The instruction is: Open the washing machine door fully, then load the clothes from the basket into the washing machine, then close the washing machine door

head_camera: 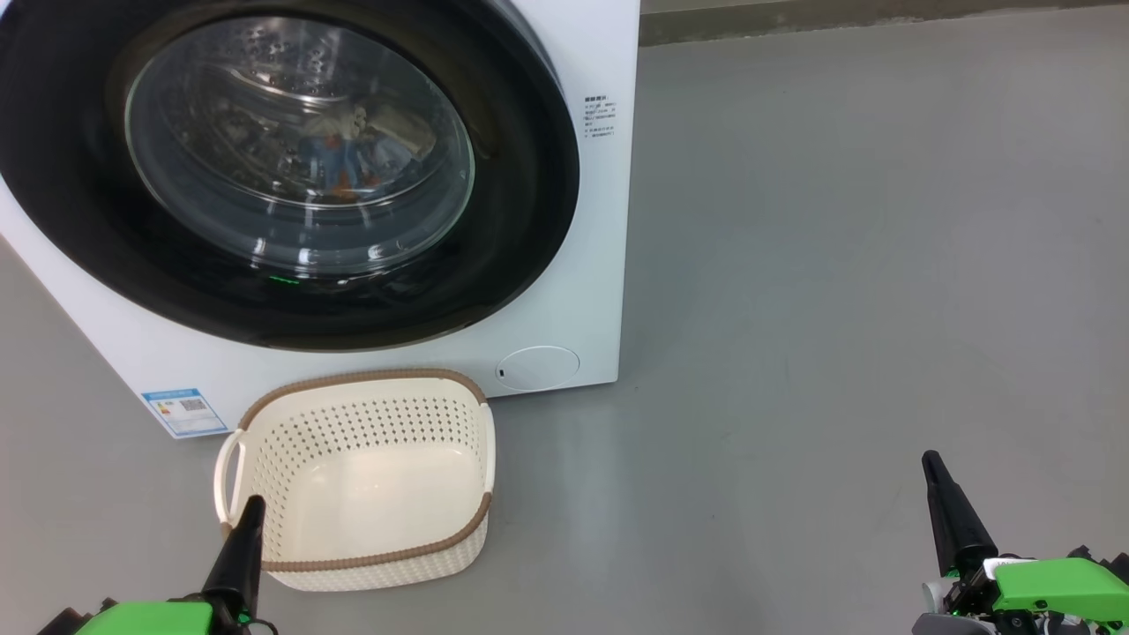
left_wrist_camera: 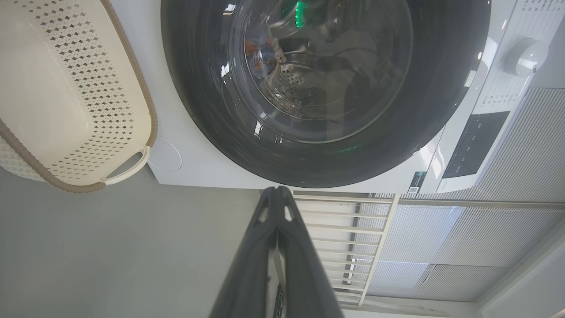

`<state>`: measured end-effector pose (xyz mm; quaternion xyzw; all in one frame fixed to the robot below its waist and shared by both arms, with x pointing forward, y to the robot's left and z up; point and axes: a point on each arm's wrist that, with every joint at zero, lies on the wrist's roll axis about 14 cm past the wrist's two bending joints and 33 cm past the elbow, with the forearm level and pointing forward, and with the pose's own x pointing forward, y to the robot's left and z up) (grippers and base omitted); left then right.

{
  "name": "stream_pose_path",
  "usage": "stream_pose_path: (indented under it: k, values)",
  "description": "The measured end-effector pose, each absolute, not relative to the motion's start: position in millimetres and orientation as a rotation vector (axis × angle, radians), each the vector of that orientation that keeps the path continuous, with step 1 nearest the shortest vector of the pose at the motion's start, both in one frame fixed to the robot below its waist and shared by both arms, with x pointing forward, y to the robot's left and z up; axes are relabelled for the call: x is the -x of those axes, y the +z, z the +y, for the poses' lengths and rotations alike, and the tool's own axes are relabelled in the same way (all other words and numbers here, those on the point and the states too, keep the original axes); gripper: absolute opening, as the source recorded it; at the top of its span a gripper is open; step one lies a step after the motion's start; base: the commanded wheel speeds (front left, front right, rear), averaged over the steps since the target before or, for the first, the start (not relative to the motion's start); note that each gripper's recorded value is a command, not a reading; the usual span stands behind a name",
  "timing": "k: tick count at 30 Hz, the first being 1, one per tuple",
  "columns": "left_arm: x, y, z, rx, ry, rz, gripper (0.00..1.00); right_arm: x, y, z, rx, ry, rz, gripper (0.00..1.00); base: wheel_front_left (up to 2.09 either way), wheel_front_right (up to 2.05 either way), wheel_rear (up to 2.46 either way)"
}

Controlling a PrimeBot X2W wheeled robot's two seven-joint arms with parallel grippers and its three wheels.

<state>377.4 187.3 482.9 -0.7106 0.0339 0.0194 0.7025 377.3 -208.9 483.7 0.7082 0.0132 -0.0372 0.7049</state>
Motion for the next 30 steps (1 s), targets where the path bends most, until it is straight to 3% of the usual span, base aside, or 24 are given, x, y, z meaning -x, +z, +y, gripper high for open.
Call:
stream_pose_path:
  k: [30]
  values:
    - [-377.5, 482.9, 187.2, 1.581, 0.043, 0.076, 0.00, -377.3, 483.7, -208.9, -1.574, -0.083, 0.029, 0.00, 0.00, 0.00, 0.00]
